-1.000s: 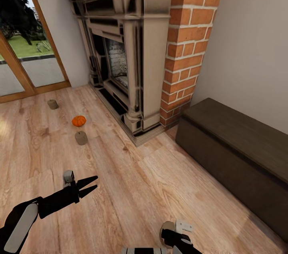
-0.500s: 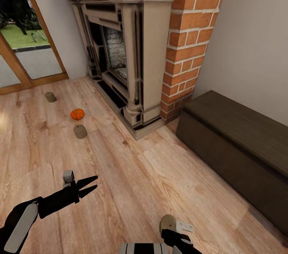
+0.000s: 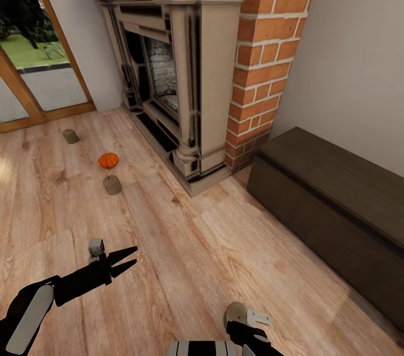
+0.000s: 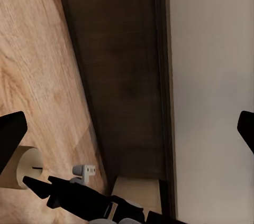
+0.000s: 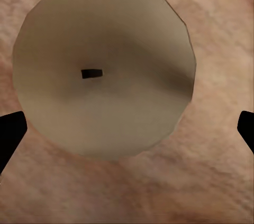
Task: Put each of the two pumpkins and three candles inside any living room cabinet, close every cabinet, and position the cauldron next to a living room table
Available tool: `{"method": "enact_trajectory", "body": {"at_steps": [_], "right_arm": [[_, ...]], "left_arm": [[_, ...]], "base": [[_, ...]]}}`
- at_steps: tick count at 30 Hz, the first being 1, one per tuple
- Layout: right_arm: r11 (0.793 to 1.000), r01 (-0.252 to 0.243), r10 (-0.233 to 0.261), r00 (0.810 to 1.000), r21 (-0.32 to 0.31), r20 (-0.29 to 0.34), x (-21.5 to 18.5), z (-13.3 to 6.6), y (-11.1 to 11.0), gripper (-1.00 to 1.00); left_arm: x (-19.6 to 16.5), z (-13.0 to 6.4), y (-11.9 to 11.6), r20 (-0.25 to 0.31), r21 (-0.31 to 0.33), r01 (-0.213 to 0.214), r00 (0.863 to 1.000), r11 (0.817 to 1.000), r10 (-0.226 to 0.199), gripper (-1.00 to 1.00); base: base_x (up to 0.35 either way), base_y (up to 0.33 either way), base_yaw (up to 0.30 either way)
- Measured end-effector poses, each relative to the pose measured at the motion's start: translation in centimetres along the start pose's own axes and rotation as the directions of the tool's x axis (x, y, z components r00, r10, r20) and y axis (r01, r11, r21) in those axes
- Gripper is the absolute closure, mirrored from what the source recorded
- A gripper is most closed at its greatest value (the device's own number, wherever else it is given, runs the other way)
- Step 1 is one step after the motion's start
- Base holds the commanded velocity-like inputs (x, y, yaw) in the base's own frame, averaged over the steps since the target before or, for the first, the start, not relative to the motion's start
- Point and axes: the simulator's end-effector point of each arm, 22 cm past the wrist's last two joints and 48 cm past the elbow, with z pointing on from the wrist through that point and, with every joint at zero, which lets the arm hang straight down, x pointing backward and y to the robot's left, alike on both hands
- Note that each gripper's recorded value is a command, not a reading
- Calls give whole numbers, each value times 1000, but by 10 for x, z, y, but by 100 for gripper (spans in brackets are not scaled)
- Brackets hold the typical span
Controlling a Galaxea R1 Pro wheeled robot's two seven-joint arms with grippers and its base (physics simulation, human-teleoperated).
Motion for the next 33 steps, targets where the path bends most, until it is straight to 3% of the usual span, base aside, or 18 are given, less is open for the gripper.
{"method": "enact_trajectory", "body": {"at_steps": [33], "right_arm": [[1000,0,0,1000,1,-1,0,0,0,-100]], "left_arm": [[1,1,0,-3,1,1,1000,1000,-1,-100]], "base": [[54,0,0]]}}
